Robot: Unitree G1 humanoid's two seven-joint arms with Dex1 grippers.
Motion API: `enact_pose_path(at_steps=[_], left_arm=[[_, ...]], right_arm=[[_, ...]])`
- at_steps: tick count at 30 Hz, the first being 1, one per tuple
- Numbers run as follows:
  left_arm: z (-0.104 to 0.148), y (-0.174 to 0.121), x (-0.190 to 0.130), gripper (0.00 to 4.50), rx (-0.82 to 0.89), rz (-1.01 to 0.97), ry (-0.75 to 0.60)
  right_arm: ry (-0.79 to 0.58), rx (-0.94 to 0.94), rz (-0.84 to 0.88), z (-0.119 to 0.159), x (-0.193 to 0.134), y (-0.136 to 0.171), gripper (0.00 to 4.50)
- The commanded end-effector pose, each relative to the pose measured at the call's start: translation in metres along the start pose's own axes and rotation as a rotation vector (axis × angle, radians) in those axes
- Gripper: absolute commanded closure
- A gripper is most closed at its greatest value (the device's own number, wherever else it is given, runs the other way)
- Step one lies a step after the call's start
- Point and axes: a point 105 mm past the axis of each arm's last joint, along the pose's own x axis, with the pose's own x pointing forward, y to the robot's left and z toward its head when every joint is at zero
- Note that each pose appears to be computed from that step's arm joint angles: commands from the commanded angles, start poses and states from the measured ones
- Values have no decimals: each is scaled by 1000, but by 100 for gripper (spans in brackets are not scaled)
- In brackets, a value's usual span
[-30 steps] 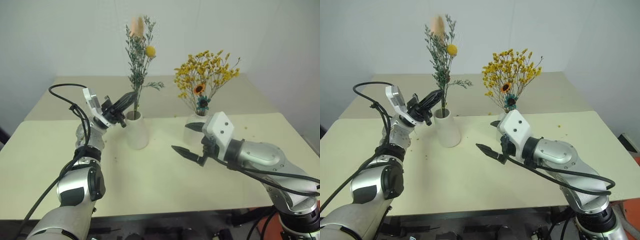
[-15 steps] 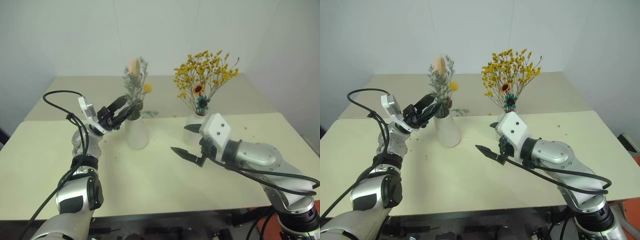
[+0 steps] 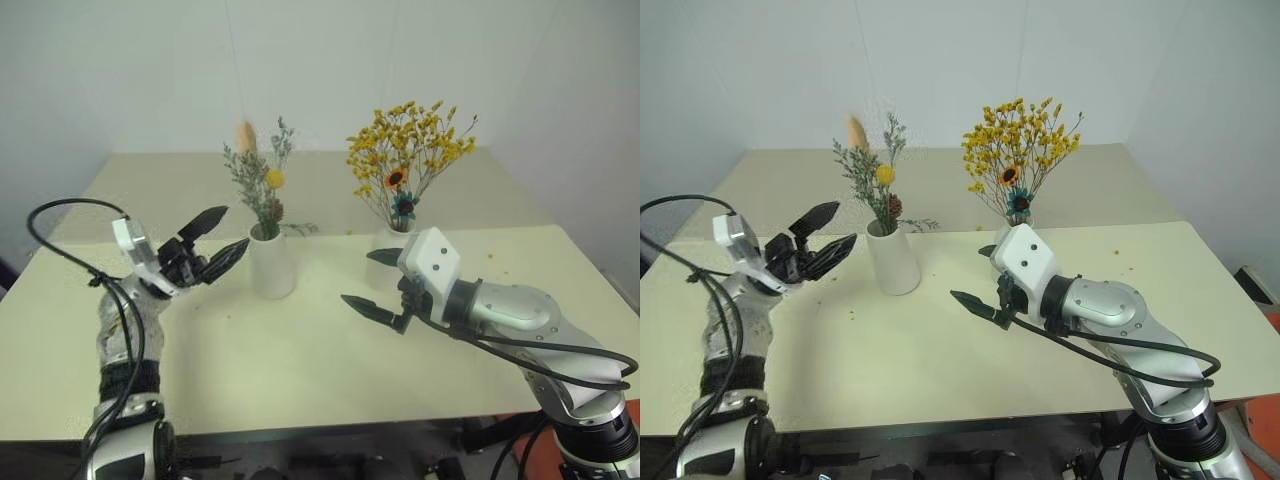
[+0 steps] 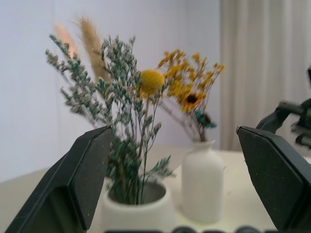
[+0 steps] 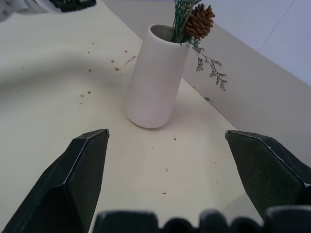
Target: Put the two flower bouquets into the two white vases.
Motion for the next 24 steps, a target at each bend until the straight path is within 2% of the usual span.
enact_pose_path(at_steps=[1,6,9,13,16,24], left_arm=[[28,-7,-13,4,81,1,57],[40,-28,-26,4,90,-65,182],[40,-48,-25,4,106,-141,271],[39,-59,-25,4,115,-163,334],[38,-62,-31,4,118,-169,369],[34,-49,-33,4,130,-141,390]], right_arm=[[-33,-27,-38,10,-12,-7,0],[-13,25,-97,3,-38,-22,0],[58,39,-142,-11,-65,-33,0],[134,22,-160,-20,-97,-40,0],[220,22,-179,-27,-122,-46,0],[330,17,-168,-29,-165,-47,0]])
